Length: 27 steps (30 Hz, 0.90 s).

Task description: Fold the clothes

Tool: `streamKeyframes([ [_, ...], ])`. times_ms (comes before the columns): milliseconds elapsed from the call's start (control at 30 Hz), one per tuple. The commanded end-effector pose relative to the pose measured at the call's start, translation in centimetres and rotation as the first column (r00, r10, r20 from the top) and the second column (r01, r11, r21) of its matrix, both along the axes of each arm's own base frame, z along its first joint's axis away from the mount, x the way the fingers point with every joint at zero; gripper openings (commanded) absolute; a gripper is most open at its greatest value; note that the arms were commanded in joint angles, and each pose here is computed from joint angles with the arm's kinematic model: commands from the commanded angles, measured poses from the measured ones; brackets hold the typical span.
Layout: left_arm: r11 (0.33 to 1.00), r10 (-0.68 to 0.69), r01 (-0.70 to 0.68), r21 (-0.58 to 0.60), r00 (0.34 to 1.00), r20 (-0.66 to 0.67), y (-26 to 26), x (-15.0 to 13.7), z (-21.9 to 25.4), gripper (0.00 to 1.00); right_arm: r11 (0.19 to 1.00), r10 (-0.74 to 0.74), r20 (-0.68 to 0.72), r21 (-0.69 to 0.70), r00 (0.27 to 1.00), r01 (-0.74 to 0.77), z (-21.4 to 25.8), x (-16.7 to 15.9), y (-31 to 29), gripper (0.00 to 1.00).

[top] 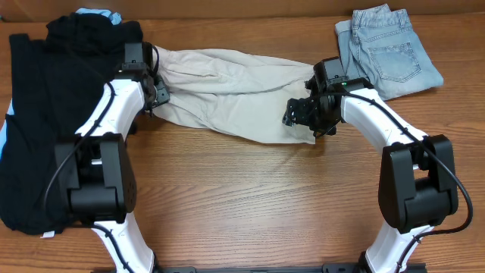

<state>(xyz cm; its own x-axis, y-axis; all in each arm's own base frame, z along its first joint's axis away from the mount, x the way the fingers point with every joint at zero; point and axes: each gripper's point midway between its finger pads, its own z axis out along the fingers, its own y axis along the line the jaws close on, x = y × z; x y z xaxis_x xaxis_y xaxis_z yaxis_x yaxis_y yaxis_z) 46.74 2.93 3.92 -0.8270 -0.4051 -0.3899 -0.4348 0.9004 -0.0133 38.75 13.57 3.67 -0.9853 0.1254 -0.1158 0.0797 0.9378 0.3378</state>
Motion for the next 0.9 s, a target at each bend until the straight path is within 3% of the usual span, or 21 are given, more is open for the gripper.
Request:
streamKeyframes([
  [0, 1.0, -0.029, 0.029, 0.003, 0.998, -0.048, -0.9, 0.0, -2.5, 0.11, 1.0, 0.01, 0.026, 0.016, 1.0, -0.01, 0.9, 0.4, 0.3, 0.91],
  [233, 1.0, 0.001, -0.002, -0.004, 0.986, -0.169, -0.9, -1.9, -6.9, 0.04, 1.0, 0.011, 0.018, 0.014, 1.0, -0.011, 0.9, 0.2, 0.3, 0.91],
  [433, 0.998, 0.026, -0.043, -0.046, 0.945, -0.325, -1.6, -5.8, -7.8, 0.04, 1.0, 0.01, 0.013, 0.013, 1.0, -0.01, 0.8, 0.1, 0.2, 0.91],
  [867, 0.995, -0.052, -0.026, -0.099, 0.703, -0.709, -2.5, -16.6, -5.8, 0.04, 1.0, 0.016, -0.13, -0.019, 0.991, -0.019, 0.3, -3.4, -0.5, 0.86],
])
